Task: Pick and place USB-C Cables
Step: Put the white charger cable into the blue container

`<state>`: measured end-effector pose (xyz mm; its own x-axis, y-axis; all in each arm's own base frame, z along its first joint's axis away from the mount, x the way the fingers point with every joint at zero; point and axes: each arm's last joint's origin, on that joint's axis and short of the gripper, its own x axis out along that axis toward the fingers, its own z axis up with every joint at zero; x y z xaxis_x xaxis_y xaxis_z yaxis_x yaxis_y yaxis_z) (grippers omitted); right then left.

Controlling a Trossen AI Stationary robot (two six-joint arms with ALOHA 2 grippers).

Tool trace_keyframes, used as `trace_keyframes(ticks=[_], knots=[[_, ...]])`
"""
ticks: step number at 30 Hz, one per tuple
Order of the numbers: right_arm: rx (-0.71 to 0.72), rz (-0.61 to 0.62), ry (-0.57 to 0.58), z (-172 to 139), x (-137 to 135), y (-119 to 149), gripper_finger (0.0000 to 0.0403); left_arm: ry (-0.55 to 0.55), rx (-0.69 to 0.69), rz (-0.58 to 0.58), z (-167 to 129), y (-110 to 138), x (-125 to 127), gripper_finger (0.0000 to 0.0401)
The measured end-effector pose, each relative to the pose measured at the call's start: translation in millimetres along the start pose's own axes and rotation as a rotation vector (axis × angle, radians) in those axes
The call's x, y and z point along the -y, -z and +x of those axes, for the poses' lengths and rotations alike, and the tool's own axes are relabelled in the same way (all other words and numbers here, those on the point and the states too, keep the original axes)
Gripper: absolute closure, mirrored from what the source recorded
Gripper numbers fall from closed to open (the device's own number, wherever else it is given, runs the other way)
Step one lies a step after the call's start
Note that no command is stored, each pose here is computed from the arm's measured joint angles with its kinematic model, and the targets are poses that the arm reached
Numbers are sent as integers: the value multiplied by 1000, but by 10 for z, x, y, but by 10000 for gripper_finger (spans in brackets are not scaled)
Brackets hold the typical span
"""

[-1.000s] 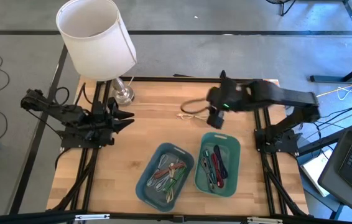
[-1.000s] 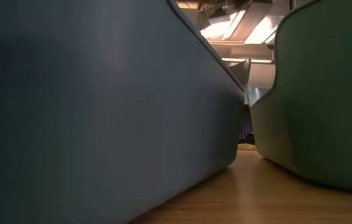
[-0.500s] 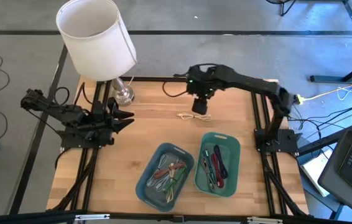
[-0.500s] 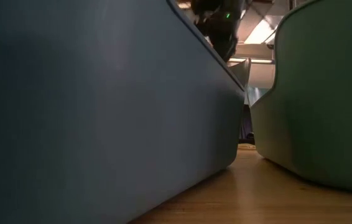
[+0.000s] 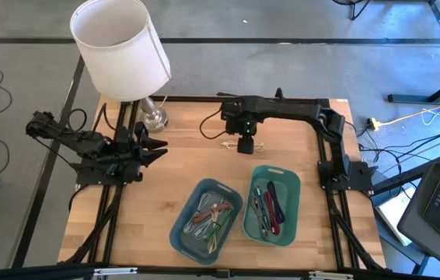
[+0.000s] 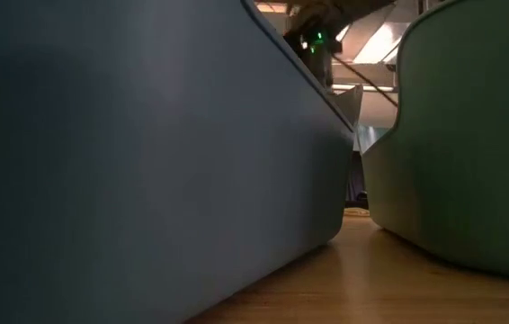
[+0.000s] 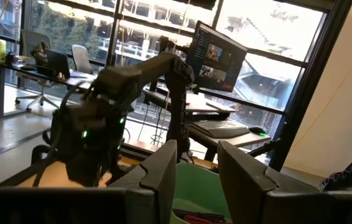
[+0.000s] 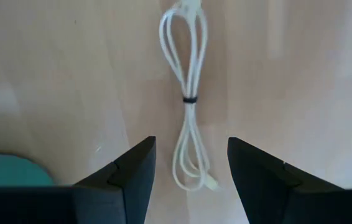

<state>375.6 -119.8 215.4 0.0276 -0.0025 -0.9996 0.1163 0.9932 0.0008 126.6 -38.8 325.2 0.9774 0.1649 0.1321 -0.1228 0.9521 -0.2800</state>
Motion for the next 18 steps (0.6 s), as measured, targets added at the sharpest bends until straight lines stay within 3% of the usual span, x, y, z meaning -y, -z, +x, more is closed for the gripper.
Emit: trace_keyframes(ticks=[10,18], knots=[[-57,51,-62,696,-20,261,201,0,1,-57,0,-1,0,293],[-39,72,-68,809,-36,313,204,-5,4,-140,0,-3,-1,293]])
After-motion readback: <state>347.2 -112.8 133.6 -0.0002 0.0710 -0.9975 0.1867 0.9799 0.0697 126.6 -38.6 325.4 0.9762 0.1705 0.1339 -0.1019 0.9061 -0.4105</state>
